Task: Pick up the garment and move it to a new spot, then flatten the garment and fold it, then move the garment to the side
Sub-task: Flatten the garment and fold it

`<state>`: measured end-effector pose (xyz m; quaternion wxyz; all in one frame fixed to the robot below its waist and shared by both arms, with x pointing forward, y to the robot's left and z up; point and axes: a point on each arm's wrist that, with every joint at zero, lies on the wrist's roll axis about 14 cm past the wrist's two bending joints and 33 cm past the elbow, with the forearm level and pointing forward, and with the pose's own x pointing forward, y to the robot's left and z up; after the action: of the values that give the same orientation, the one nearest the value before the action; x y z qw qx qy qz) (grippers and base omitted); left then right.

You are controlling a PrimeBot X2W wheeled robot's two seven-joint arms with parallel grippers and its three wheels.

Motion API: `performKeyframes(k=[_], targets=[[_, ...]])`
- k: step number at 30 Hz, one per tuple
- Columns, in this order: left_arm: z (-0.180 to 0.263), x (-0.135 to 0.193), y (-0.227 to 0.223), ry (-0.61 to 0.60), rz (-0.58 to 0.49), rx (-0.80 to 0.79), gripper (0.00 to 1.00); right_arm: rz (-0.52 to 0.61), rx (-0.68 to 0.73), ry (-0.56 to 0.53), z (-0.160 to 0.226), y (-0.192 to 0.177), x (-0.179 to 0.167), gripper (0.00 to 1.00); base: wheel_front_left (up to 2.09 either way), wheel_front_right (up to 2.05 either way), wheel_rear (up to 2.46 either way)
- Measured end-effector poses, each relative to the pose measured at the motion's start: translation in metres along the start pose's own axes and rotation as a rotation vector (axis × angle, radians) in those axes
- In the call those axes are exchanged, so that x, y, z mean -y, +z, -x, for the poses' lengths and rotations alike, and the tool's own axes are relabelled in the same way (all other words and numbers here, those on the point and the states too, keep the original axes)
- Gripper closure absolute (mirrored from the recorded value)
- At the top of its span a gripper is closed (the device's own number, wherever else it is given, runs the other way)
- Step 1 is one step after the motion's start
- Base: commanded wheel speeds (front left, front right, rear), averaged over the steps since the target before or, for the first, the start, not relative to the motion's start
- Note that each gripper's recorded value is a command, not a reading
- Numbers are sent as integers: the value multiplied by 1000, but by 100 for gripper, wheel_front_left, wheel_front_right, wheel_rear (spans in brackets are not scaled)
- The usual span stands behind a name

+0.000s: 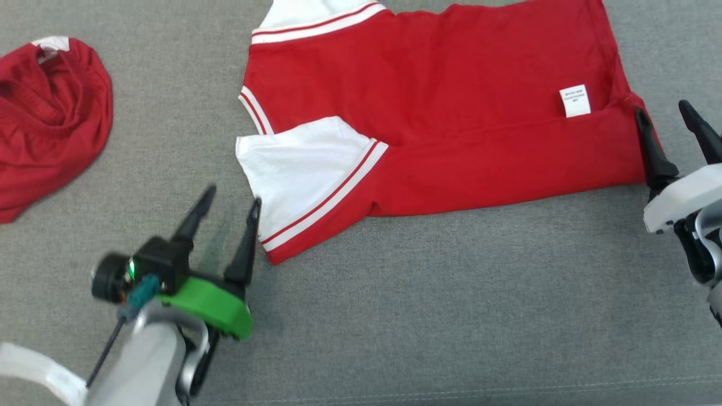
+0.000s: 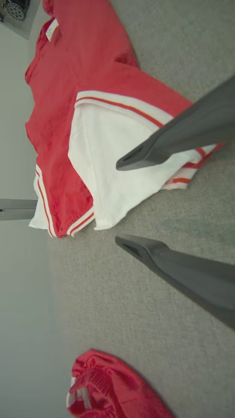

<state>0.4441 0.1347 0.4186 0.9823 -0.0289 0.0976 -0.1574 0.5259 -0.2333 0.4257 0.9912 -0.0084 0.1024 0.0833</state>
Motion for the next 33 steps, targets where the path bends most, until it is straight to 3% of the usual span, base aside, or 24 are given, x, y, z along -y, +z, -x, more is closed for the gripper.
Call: performKeyframes(k=[8, 16, 17, 18, 19, 33], targets=[[30, 28, -40, 14, 232, -172, 0, -41, 40, -21, 32, 3, -7, 0, 0, 0, 0], [28, 42, -65, -2, 295, -297, 2, -59, 51, -55, 47, 4, -1, 0, 0, 0, 0], [27, 42, -65, -1, 298, -296, 68, -60, 49, -59, 48, 3, 0, 0, 0, 0, 0], [26, 40, -63, 6, 304, -285, 95, -62, 45, -62, 49, 1, 0, 0, 0, 0, 0], [25, 39, -62, 16, 314, -277, 100, -66, 39, -66, 51, -1, 1, 0, 0, 0, 0], [36, 13, -49, 64, 286, -244, 100, -268, -94, -87, 32, -39, -12, 0, 0, 0, 0]])
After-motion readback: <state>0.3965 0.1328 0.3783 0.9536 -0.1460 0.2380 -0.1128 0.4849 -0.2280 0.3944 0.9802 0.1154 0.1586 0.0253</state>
